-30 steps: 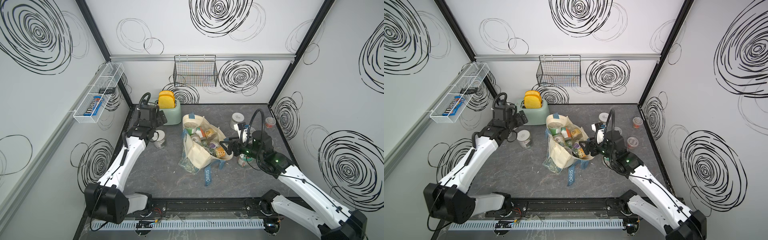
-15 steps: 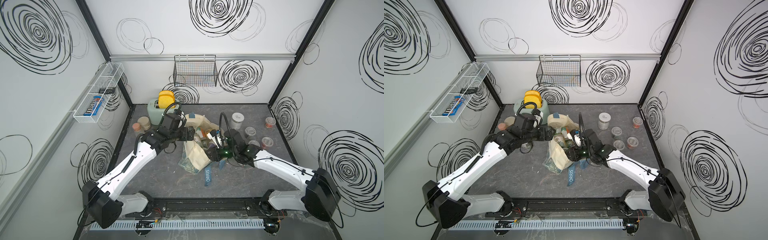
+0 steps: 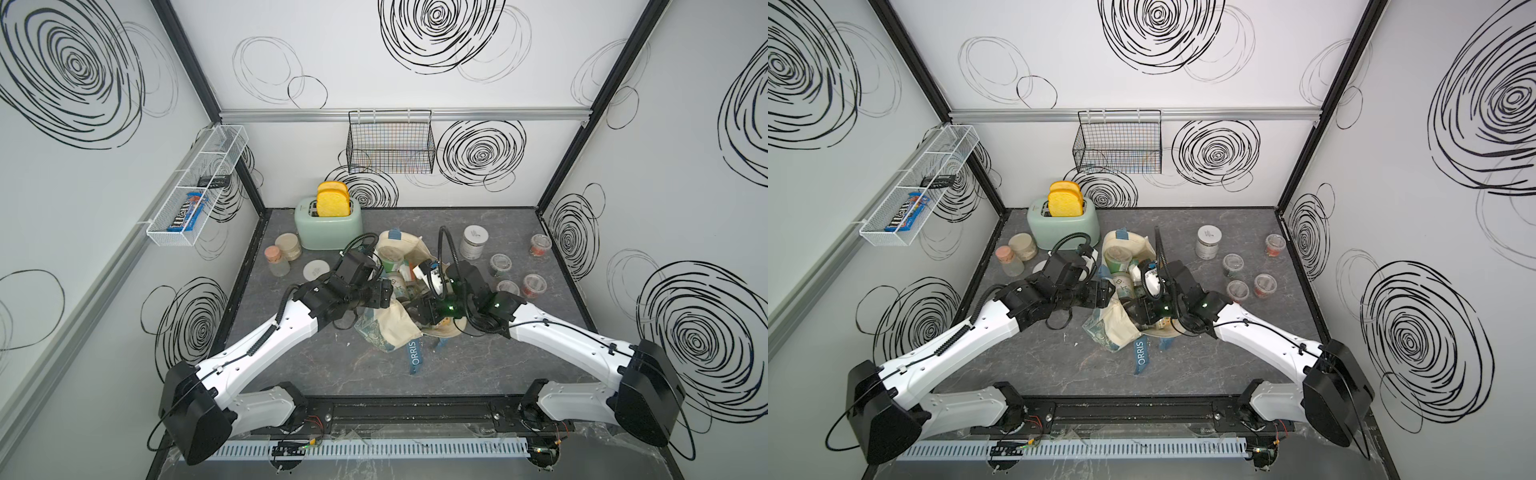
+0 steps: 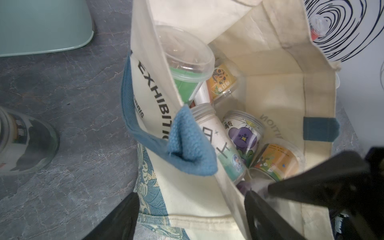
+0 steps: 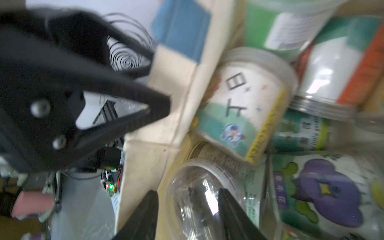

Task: Take out the seed jars from the canvas bag
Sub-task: Adjust the canvas bag at the center of the board, then pick up the seed jar from the canvas bag.

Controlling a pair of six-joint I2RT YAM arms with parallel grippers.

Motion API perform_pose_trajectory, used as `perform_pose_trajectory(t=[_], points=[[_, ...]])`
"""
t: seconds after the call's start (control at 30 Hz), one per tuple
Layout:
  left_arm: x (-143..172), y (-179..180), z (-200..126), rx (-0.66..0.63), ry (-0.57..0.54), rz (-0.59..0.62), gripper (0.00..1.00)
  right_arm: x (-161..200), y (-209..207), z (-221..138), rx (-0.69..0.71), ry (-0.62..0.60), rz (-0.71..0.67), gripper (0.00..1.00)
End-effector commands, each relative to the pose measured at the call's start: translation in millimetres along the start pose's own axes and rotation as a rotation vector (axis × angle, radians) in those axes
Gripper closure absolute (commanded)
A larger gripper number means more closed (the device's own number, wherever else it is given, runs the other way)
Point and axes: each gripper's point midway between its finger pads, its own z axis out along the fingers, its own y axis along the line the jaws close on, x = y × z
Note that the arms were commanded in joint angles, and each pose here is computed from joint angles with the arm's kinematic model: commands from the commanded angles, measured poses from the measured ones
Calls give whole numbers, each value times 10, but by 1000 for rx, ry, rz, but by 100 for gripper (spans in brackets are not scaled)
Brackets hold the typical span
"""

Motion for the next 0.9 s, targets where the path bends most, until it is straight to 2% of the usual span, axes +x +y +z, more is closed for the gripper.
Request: perform_pose_trajectory(t=[0.0, 0.1, 0.3, 0.6, 0.87], points=[[157, 83, -17, -33, 31, 7, 18, -437, -180, -189, 53, -130, 50, 40], [189, 85, -21, -26, 35, 9, 19, -658, -270, -111, 61, -146, 51, 33], [219, 127, -8, -34, 37, 9, 19, -950, -379, 276, 78, -115, 13, 21], [213, 148, -16, -34, 33, 8, 19, -1216, -558, 724, 152, -90, 12, 4], [200, 201, -44, -34, 22, -1, 19, -1189, -749, 1009, 272, -75, 52, 6]])
